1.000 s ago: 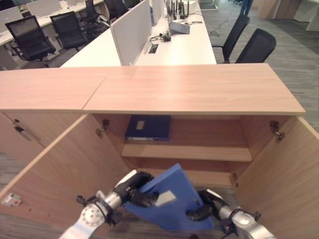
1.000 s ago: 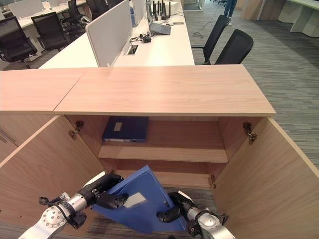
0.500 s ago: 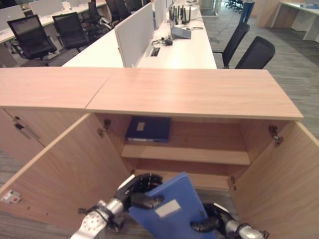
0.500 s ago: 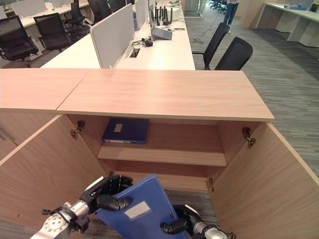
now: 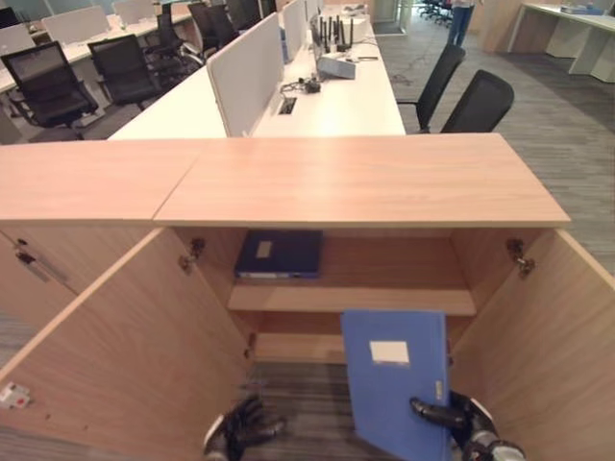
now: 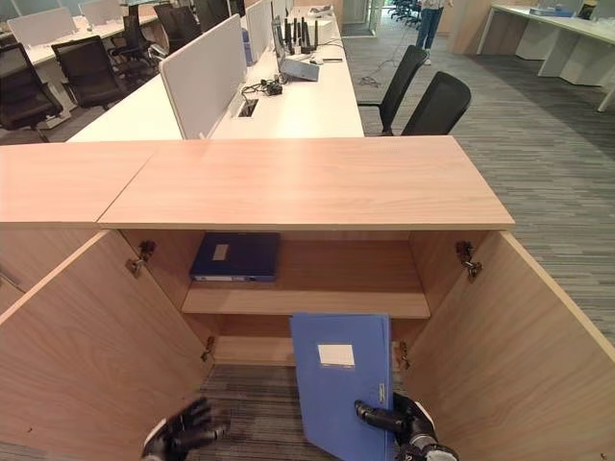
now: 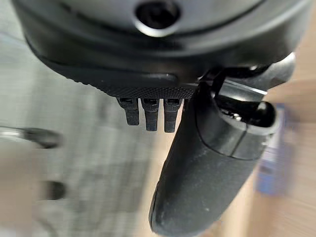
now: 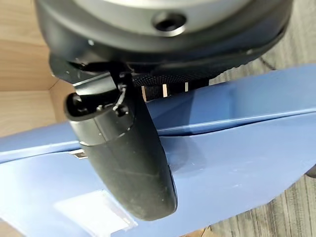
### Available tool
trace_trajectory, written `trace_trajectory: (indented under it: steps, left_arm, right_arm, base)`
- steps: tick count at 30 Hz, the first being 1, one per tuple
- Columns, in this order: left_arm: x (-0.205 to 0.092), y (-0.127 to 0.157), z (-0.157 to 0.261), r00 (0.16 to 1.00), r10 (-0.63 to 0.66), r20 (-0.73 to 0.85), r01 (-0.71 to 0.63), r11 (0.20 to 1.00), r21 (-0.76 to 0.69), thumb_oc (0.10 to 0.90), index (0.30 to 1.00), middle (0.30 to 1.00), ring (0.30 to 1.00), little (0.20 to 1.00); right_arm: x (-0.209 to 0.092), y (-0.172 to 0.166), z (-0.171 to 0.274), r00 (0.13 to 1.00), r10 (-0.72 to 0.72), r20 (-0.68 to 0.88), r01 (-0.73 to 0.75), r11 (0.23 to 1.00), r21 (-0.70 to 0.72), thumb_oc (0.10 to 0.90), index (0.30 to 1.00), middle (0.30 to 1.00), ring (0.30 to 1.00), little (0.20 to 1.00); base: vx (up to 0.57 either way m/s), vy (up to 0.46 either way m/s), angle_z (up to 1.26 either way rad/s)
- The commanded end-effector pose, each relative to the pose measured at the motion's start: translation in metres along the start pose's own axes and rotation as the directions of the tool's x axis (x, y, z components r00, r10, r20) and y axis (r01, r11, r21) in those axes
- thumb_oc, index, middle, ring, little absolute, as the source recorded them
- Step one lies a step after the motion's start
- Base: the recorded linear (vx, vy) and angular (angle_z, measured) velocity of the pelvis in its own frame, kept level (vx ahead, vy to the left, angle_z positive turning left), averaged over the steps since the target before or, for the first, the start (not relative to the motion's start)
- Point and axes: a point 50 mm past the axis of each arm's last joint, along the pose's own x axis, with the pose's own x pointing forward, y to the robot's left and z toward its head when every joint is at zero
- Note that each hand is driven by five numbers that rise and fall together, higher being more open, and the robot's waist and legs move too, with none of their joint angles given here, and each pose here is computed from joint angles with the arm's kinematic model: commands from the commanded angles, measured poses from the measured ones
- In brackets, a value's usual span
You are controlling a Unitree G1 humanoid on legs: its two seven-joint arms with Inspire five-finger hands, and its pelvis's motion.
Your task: Put the empty folder in the office cabinet
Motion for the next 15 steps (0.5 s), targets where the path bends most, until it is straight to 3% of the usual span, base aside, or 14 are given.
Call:
trace_trajectory:
  steps: [1, 2, 3, 8, 11, 15]
  left_arm:
    - [0.010, 0.000, 0.028, 0.995, 0.015, 0.094, -0.009, 0.998, -0.064, 0.800, 0.900, 0.900, 0.900, 0.900]
    - [0.014, 0.003, 0.008, 0.999, 0.047, -0.006, -0.047, 0.997, -0.063, 0.800, 0.900, 0.900, 0.900, 0.900]
    - [0.014, 0.003, 0.008, 0.999, 0.046, -0.006, -0.047, 0.997, -0.063, 0.800, 0.900, 0.900, 0.900, 0.900]
    - [0.016, 0.006, -0.052, 0.940, 0.137, -0.314, -0.194, 0.968, -0.158, 0.800, 0.900, 0.900, 0.900, 0.900]
    - [0.007, 0.015, -0.072, 0.888, 0.188, -0.421, -0.261, 0.957, -0.123, 0.800, 0.900, 0.900, 0.900, 0.900]
    - [-0.004, 0.029, -0.084, 0.843, 0.256, -0.473, -0.307, 0.951, -0.034, 0.800, 0.900, 0.900, 0.900, 0.900]
  right_arm:
    - [0.015, 0.028, 0.041, 0.985, 0.095, 0.147, -0.097, 0.995, 0.007, 0.400, 0.300, 0.300, 0.300, 0.300]
    - [0.020, 0.037, 0.041, 0.985, 0.114, 0.129, -0.115, 0.993, 0.000, 0.400, 0.300, 0.300, 0.300, 0.300]
    - [0.020, 0.037, 0.041, 0.985, 0.114, 0.129, -0.115, 0.993, 0.000, 0.400, 0.300, 0.300, 0.300, 0.300]
    - [0.030, 0.073, 0.032, 0.977, 0.189, 0.096, -0.208, 0.944, 0.257, 0.400, 0.300, 0.300, 0.300, 0.300]
    - [0.031, 0.101, 0.040, 0.949, 0.276, 0.153, -0.315, 0.846, 0.431, 0.400, 0.300, 0.300, 0.300, 0.300]
    - [0.031, 0.117, 0.074, 0.906, 0.297, 0.303, -0.420, 0.724, 0.547, 0.400, 0.300, 0.300, 0.300, 0.300]
  base:
    - [0.00, 0.000, 0.00]
    - [0.00, 0.000, 0.00]
    - [0.00, 0.000, 0.00]
    - [0.00, 0.000, 0.00]
    - [0.04, -0.035, 0.05]
    - [0.04, -0.056, 0.08]
